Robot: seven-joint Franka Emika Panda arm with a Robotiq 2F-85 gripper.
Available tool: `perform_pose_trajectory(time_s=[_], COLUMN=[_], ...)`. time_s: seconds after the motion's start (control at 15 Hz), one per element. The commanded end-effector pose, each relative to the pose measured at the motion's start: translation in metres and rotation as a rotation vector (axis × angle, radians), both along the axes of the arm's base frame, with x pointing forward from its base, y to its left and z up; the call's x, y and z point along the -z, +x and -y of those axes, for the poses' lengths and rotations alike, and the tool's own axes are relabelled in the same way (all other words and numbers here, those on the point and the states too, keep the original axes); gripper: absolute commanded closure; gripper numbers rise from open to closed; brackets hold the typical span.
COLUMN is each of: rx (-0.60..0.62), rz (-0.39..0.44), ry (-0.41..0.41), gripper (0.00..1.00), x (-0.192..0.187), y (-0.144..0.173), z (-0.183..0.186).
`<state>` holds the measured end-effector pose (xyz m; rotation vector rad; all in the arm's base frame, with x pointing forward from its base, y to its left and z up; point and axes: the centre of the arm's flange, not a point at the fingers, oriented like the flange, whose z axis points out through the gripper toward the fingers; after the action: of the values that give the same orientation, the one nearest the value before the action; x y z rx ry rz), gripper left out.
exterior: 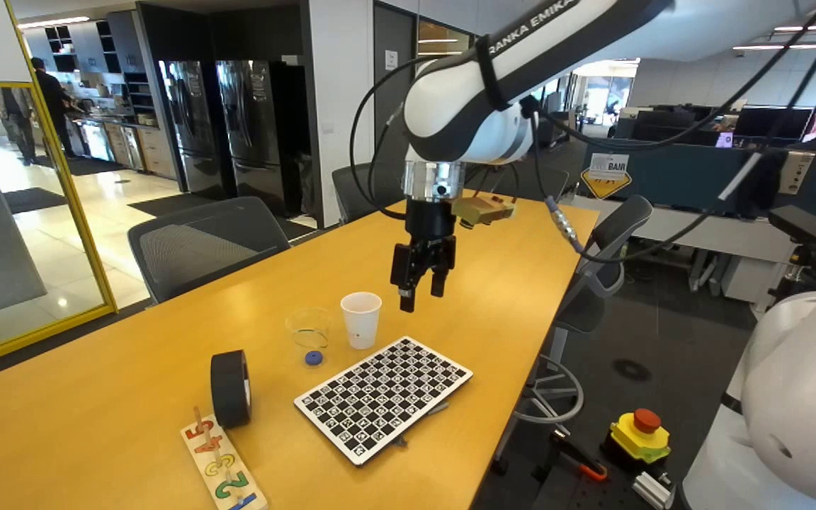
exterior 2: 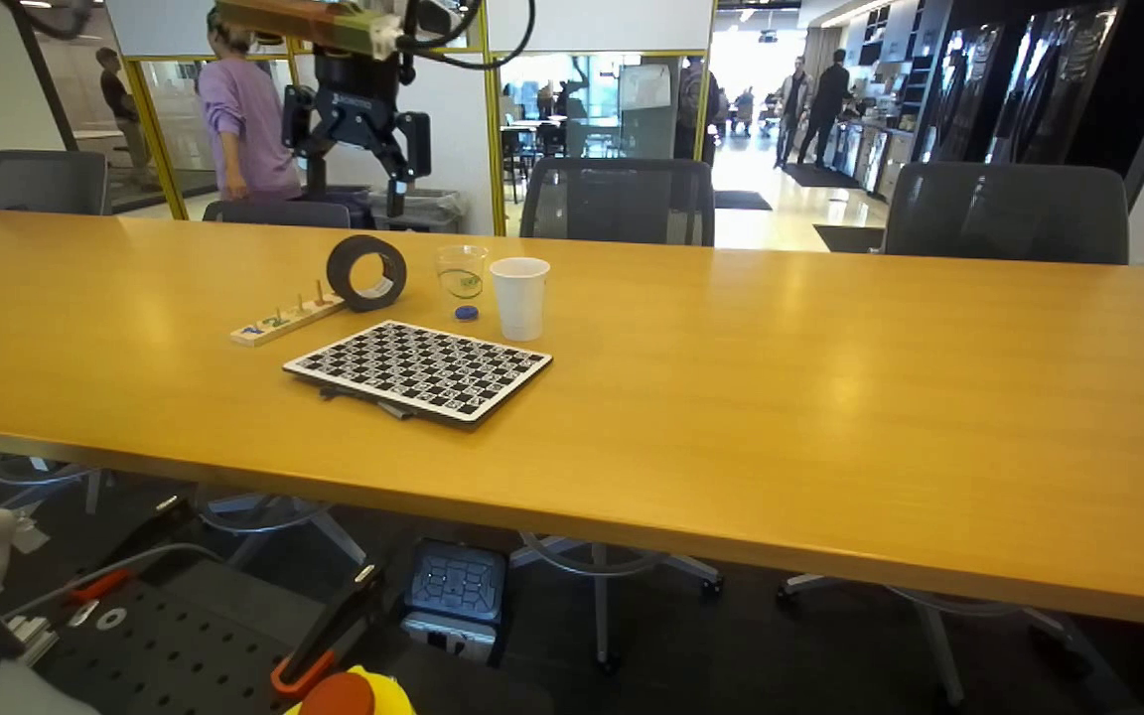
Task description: Put two rings in the clear cup and the rest in the white cup
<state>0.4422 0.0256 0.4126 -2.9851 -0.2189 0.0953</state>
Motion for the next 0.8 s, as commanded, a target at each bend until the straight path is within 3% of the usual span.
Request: perform_pose_trajectory(time_s=[0.0,0.2,0.73], rx=[0.141,0.225,0.175], rz=[0.024,0.037,0.036], ry=[-0.035,-0.072,-0.173], gripper=[0.0,0.0,0.0], x=[-0.025,-0.04,-0.08], y=[-0.086,-0.13,-0.203], z=[-0.014,-0.014,0.016])
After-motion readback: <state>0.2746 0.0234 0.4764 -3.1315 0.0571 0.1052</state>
